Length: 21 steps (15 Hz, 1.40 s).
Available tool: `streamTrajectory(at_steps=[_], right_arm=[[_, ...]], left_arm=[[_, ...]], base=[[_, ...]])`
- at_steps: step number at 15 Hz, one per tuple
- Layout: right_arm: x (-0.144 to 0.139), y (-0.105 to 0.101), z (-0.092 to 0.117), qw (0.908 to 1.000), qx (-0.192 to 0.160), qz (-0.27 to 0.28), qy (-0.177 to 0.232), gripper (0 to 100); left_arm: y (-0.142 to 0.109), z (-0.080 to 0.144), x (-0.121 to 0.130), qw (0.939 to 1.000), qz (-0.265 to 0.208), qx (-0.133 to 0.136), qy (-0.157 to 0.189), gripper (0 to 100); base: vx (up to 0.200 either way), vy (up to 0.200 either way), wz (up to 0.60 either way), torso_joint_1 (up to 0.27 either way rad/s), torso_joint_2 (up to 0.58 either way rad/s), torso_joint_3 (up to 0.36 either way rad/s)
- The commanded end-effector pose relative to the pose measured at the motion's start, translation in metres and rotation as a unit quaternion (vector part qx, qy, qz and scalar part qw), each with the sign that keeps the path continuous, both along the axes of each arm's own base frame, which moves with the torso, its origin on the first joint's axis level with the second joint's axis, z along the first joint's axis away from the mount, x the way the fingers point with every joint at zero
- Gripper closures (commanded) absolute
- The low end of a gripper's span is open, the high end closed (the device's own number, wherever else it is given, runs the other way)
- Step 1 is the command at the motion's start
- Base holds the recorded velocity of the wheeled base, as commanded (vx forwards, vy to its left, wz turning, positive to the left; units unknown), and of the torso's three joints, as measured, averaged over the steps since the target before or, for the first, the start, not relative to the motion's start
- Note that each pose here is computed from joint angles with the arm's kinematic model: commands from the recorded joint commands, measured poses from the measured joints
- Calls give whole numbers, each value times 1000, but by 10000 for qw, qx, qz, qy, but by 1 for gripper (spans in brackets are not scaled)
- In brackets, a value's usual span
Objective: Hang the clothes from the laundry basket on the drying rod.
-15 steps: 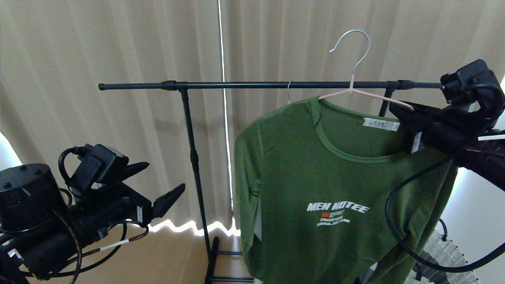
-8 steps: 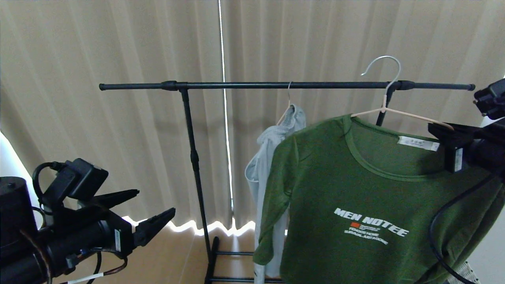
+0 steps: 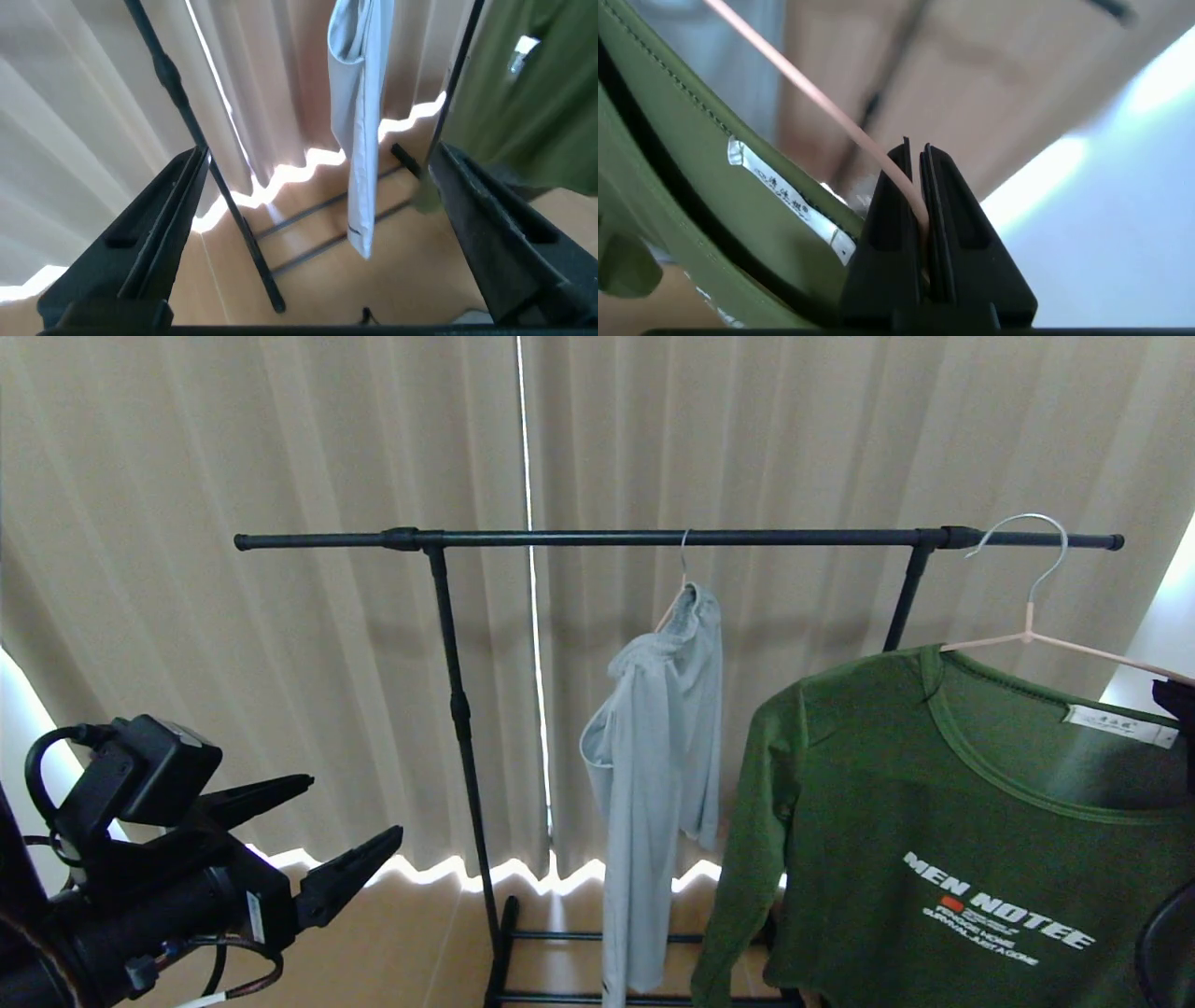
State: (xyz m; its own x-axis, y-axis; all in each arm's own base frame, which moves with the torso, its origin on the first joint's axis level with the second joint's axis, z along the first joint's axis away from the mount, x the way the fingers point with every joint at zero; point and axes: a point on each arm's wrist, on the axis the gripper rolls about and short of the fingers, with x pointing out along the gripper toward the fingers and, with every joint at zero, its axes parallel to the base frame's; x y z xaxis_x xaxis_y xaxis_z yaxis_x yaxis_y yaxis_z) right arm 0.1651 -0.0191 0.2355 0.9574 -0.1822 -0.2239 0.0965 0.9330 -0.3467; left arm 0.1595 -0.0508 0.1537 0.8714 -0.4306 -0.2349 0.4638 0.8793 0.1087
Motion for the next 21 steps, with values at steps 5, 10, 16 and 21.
streamTrajectory(at_steps=[5,10,16,21], right_arm=[[-3,-5,0,9995,-35,-317,-17,100],[-3,-6,0,9995,-35,-325,-17,100],[3,-6,-5,9994,-16,-326,95,100],[3,-6,-9,9993,-9,-326,164,100]], left_arm=[[0,0,-1,10000,13,7,-18,0],[0,-1,-1,10000,24,-1,2,0],[1,-3,-2,10000,20,26,40,0],[2,-7,-5,9998,-20,188,45,0]], base=[[0,0,0,0,0,0],[40,0,0,0,0,0],[200,0,0,-3,2,5],[200,0,0,9,3,0]])
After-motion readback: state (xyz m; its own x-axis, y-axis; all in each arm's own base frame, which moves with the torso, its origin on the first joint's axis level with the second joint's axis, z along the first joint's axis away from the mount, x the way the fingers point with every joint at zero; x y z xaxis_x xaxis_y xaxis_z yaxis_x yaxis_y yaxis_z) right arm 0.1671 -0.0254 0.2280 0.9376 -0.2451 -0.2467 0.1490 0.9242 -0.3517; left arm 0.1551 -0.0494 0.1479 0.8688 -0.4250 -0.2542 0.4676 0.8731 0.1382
